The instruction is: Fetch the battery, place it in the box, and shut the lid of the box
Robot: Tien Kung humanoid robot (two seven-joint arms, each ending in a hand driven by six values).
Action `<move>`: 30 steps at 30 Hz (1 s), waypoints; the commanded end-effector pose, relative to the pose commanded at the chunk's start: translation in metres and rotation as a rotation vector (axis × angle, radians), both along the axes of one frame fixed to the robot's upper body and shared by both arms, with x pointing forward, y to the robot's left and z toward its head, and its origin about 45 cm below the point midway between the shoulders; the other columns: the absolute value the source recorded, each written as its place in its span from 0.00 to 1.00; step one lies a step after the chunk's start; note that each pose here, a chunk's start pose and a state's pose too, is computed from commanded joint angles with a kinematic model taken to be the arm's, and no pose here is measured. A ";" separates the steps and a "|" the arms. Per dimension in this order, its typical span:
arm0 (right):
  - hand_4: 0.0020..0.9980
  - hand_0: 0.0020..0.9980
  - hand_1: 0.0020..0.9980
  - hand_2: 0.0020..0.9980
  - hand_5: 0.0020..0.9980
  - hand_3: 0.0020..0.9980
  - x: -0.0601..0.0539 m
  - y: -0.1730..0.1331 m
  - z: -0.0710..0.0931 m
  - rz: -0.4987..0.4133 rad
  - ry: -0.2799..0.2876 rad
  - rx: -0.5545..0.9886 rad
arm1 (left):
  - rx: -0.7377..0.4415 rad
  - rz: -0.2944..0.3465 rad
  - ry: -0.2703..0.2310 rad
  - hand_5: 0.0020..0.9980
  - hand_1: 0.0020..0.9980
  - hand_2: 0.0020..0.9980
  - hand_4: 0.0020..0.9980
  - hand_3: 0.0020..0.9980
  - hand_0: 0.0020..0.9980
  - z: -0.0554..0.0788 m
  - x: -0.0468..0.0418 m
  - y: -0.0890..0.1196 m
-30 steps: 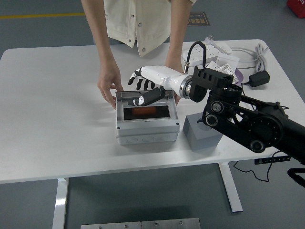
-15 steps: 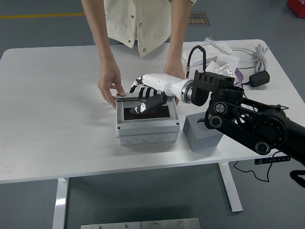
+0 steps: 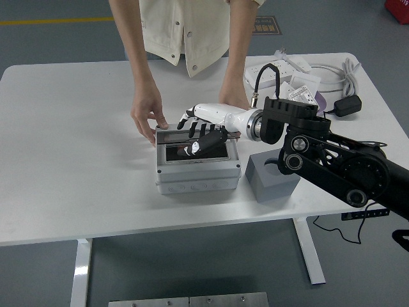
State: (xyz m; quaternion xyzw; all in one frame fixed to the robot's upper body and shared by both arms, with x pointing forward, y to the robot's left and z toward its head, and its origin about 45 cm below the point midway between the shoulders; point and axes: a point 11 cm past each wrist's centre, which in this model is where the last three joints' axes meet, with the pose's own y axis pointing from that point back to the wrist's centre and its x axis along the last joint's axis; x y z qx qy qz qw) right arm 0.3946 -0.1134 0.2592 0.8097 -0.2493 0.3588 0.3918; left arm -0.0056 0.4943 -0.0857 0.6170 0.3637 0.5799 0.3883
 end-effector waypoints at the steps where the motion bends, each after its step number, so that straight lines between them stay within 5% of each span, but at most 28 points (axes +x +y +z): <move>1: 0.85 0.42 0.51 0.64 0.54 0.79 -0.001 0.000 -0.001 0.001 0.006 -0.001 | 0.001 0.001 -0.001 0.00 0.75 0.57 0.15 0.53 0.60 0.000 0.0001 0.000; 16: 0.85 0.42 0.51 0.64 0.55 0.79 0.003 -0.008 0.001 -0.026 0.001 0.030 | 0.001 0.001 -0.002 0.00 0.75 0.57 0.15 0.53 0.60 0.000 -0.0004 0.000; 30: 0.85 0.42 0.51 0.64 0.55 0.79 0.001 -0.044 0.035 -0.117 -0.072 0.147 | 0.002 0.006 0.016 0.00 0.74 0.57 0.14 0.53 0.60 0.000 -0.0068 0.000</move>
